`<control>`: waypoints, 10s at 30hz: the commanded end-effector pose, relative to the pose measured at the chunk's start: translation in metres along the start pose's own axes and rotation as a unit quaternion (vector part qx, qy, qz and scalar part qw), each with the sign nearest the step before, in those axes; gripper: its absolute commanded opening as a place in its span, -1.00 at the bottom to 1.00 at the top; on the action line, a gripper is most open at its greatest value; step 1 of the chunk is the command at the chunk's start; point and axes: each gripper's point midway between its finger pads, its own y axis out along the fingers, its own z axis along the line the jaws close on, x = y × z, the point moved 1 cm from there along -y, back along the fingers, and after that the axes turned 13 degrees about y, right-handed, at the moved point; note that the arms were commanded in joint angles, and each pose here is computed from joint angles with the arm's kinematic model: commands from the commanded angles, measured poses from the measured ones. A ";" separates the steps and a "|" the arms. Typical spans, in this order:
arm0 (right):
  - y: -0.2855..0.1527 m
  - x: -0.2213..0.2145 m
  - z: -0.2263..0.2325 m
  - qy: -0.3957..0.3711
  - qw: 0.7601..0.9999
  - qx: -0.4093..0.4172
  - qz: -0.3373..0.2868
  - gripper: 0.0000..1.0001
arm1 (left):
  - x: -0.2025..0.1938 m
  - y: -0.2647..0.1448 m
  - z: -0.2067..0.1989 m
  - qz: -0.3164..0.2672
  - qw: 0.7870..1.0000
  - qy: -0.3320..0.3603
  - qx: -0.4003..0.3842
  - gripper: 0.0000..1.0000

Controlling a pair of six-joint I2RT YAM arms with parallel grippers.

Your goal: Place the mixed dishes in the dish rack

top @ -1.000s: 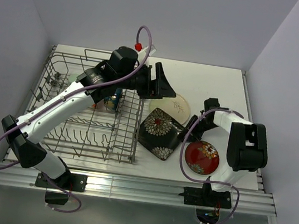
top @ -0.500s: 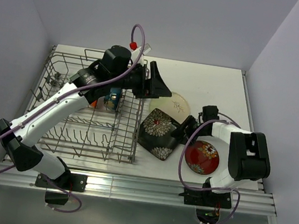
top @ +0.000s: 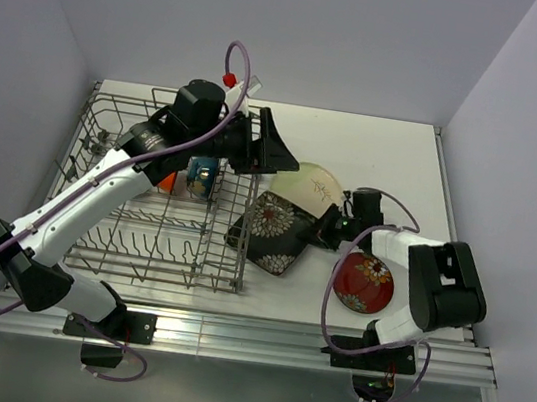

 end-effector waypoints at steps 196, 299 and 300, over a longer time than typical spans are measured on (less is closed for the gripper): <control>-0.145 -0.001 -0.065 0.109 0.946 -0.292 -0.091 0.80 | -0.062 -0.123 0.110 0.058 0.881 0.082 0.462 0.98; -0.229 -0.062 0.154 -0.096 0.978 0.139 -0.126 -1.00 | 0.004 -0.019 -0.006 0.077 0.994 0.026 -0.077 0.87; -0.235 -0.068 0.162 -0.103 0.976 0.154 -0.116 -1.00 | 0.003 -0.018 -0.005 0.082 0.993 0.023 -0.080 0.86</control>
